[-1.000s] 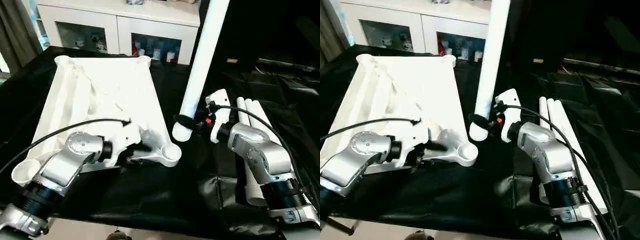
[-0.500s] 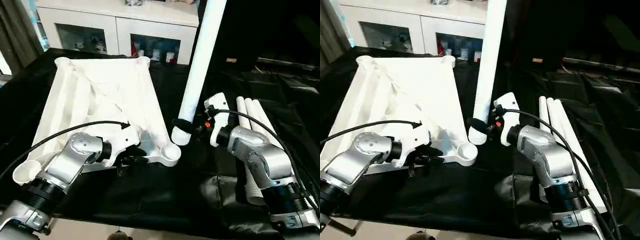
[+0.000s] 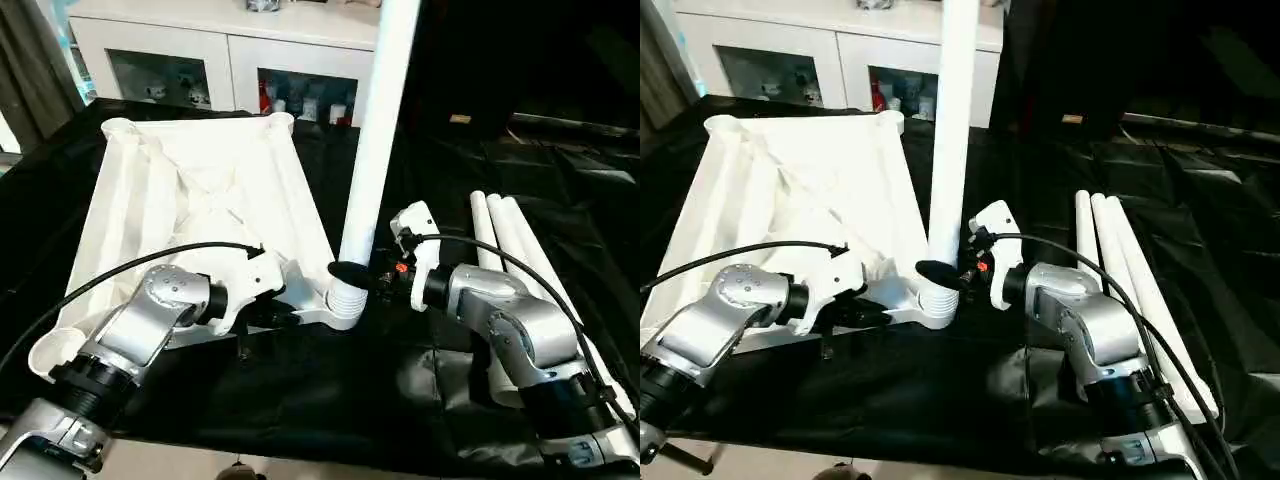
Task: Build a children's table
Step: Insert table leg to table base
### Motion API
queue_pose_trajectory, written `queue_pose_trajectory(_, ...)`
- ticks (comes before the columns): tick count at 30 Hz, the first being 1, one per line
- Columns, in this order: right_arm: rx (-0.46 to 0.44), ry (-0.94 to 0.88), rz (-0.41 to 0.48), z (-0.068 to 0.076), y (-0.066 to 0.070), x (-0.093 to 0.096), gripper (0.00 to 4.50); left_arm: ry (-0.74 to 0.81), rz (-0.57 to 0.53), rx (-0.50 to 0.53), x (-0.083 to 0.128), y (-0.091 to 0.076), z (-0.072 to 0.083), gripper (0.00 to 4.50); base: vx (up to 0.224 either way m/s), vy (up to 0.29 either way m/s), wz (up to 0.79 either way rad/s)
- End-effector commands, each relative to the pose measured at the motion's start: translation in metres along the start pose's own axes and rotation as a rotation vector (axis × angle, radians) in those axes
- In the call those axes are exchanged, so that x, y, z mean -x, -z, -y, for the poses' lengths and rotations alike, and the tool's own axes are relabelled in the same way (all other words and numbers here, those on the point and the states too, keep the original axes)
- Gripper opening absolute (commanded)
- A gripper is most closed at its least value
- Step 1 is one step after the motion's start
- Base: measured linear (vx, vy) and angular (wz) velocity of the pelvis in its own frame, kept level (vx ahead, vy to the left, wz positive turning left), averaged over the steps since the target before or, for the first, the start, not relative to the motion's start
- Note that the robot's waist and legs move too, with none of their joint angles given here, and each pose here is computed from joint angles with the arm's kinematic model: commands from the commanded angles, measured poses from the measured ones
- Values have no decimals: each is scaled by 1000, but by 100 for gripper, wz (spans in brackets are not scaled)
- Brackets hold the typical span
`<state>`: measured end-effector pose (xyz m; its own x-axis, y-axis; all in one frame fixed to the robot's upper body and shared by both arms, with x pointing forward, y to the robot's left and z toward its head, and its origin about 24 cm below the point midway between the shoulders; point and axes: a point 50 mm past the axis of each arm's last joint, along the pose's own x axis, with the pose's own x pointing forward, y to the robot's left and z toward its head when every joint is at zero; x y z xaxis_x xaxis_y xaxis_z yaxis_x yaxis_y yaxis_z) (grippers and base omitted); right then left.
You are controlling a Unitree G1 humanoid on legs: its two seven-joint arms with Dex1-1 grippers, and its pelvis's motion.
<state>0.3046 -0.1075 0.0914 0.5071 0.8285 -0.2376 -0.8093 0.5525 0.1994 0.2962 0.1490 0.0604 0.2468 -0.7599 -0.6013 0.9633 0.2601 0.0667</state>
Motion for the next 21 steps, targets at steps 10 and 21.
queue_pose_trajectory(10,10,2,-40,7,3,-10,188,9,56,-31,-1,-14,-2,0,0,0,0)
queue_pose_trajectory(21,-98,58,-1,13,26,-2,188,-46,76,-16,-4,-14,-9,0,0,0,0)
